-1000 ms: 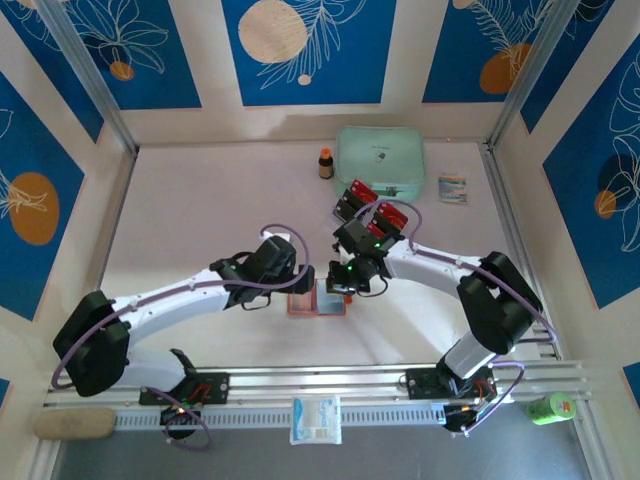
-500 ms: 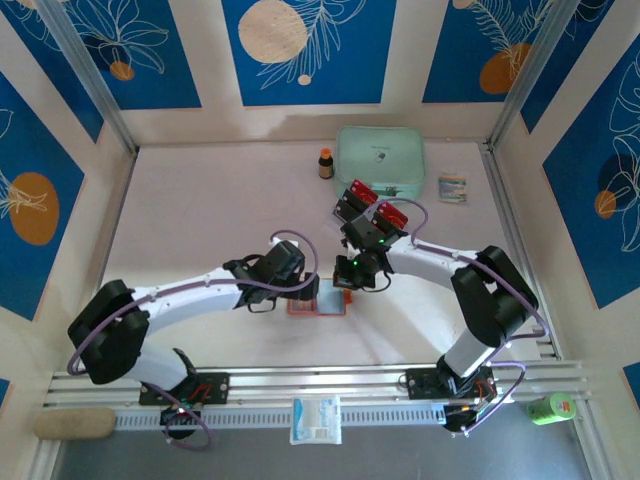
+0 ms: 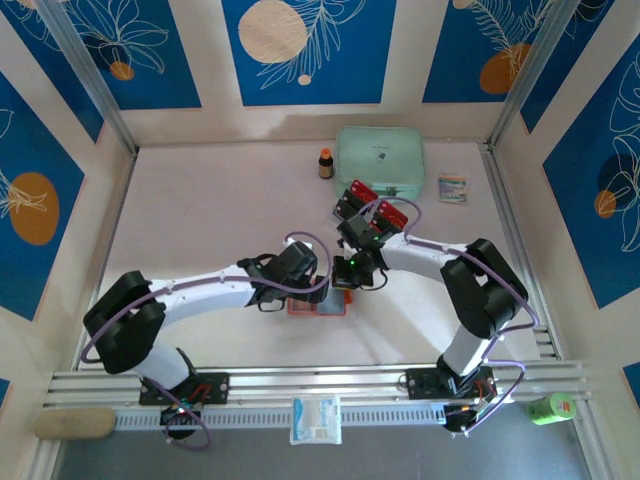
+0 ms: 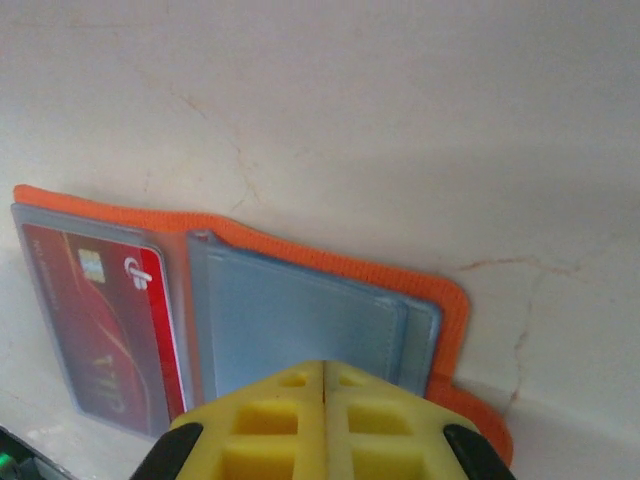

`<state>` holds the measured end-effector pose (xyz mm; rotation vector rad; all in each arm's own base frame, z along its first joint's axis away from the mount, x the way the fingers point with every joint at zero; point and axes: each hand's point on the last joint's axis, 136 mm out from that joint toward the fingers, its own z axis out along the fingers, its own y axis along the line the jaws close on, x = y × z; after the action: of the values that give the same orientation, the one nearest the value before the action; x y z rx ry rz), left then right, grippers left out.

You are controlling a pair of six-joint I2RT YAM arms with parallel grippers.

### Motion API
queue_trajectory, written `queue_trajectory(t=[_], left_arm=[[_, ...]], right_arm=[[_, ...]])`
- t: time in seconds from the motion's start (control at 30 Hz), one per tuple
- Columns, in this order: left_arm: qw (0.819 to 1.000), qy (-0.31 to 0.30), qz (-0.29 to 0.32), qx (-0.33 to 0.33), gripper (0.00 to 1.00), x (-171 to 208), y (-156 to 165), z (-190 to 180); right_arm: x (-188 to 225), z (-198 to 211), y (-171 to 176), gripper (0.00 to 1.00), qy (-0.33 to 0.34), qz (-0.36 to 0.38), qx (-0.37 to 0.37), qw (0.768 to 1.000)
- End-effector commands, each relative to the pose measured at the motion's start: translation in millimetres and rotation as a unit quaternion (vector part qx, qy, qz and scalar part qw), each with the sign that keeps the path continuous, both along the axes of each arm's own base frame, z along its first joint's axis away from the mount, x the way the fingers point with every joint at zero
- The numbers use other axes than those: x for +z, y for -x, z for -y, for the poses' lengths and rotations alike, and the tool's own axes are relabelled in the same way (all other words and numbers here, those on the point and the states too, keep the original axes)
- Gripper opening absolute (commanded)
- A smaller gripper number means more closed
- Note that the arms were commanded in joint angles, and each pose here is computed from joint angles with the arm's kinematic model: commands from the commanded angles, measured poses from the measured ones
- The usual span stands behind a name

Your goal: Put the credit cards into the card holder

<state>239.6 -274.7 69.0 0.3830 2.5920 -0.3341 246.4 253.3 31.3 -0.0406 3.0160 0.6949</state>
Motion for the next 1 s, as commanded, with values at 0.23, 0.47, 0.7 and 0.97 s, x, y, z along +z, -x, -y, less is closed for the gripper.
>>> queue_trajectory(t=[0.23,0.47,0.7,0.97], left_arm=[[0.999,-0.043,0.007,-0.020,1.00,-11.4,-0.1,-2.5],[0.999,-0.047,0.004,-0.026,1.00,-18.0,1.6,-2.4],[0.999,-0.047,0.000,-0.026,1.00,-24.4,3.4,-3.3],[0.998,-0.050,-0.002,-0.032,1.00,-28.6,4.5,-3.5]], right_arm=[[-10.8,-0.3,3.9,0.02,0.001,-0.024,0.014,1.000],[-12.9,-10.6,7.8,0.01,-0.015,-0.037,0.017,0.999],[-13.0,-15.8,7.6,0.01,-0.024,-0.042,0.014,0.999],[-13.6,-22.3,8.1,0.00,-0.038,-0.052,0.008,0.998]])
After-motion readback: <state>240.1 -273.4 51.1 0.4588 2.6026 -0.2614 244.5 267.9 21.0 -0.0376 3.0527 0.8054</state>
